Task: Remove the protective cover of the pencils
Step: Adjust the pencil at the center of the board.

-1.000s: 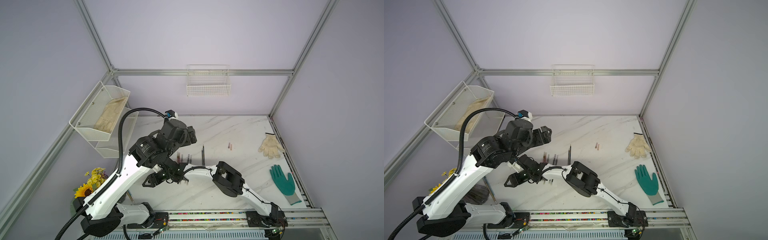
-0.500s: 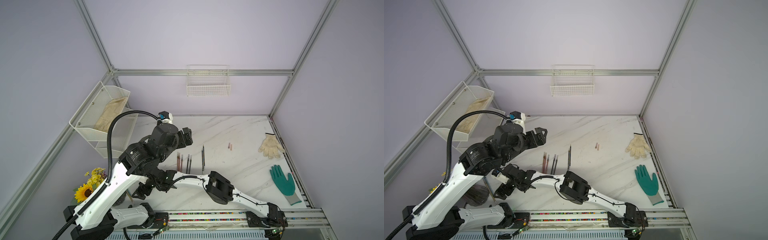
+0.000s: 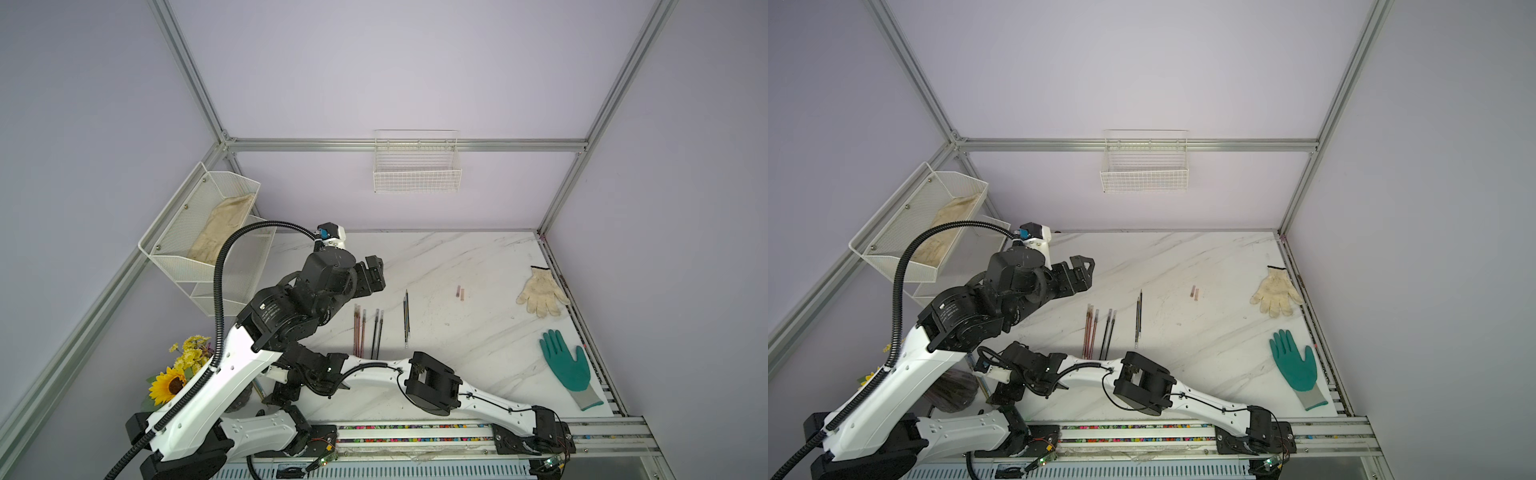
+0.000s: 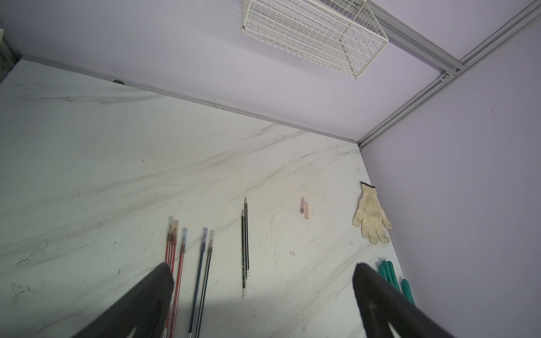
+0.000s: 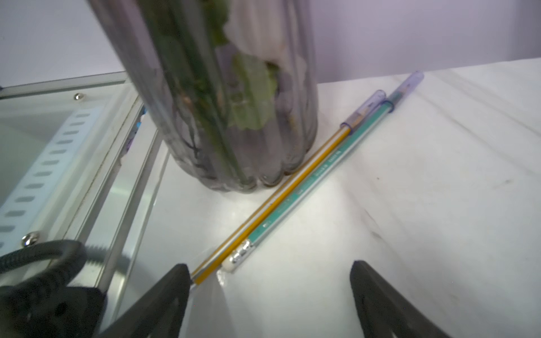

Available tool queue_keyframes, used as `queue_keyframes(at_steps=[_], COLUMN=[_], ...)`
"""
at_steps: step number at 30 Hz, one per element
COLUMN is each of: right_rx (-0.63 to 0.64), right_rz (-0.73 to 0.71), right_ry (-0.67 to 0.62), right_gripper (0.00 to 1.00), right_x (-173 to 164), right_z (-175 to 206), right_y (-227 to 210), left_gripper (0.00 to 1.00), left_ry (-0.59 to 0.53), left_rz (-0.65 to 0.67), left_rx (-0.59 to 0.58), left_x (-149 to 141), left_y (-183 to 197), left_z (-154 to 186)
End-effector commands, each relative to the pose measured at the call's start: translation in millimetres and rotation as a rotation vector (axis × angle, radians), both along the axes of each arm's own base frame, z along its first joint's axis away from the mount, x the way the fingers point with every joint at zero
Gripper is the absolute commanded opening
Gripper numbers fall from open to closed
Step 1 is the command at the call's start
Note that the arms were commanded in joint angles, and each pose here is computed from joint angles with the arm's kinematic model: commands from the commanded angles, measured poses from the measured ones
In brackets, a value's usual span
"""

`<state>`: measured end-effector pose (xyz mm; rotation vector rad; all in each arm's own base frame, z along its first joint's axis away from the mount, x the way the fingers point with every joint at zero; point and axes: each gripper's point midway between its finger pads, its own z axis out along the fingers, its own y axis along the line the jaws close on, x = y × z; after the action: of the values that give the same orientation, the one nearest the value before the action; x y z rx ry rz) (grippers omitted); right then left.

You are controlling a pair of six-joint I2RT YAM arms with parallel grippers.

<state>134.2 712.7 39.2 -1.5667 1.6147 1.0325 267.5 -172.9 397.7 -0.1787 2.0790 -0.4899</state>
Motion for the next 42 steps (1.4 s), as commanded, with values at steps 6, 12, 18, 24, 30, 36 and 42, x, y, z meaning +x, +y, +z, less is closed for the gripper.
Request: queue_keyframes(at_steps=[6, 12, 18, 24, 30, 36, 42], right_rx=[0.106, 0.094, 0.048, 0.032, 0.038, 0.027, 0.047], right_rz=[0.077, -0.019, -0.135, -0.193, -0.23, -0.337, -0.375], right_ry=[-0.027, -0.112, -0.198, -0.275, -0.283, -0.275, -0.285], right_gripper=[0.89, 0.92, 0.91, 0.89, 0.76, 0.64, 0.6], right_x=[-21, -16, -3, 2, 4, 18, 20], right_z=[20, 10, -15, -19, -16, -14, -7], right_y=[16, 26, 26, 24, 21, 16, 13], left_gripper=[0.96, 0.97, 0.97, 0.97, 0.97, 0.97, 0.97], left_ry=[-0.015, -0.015, -0.018, -0.012, -0.012, -0.011, -0.015], left_rz=[-0.002, -0.006, -0.01, -0.011, -0.006, 0.002, 0.003], left_rx=[0.002, 0.002, -0.001, 0.005, 0.004, 0.002, -0.003], left_x=[0, 0, -1, 0, 1, 0, 0], left_y=[1, 1, 1, 0, 2, 6, 7], left_z=[-4, -5, -4, -8, -8, -10, -8])
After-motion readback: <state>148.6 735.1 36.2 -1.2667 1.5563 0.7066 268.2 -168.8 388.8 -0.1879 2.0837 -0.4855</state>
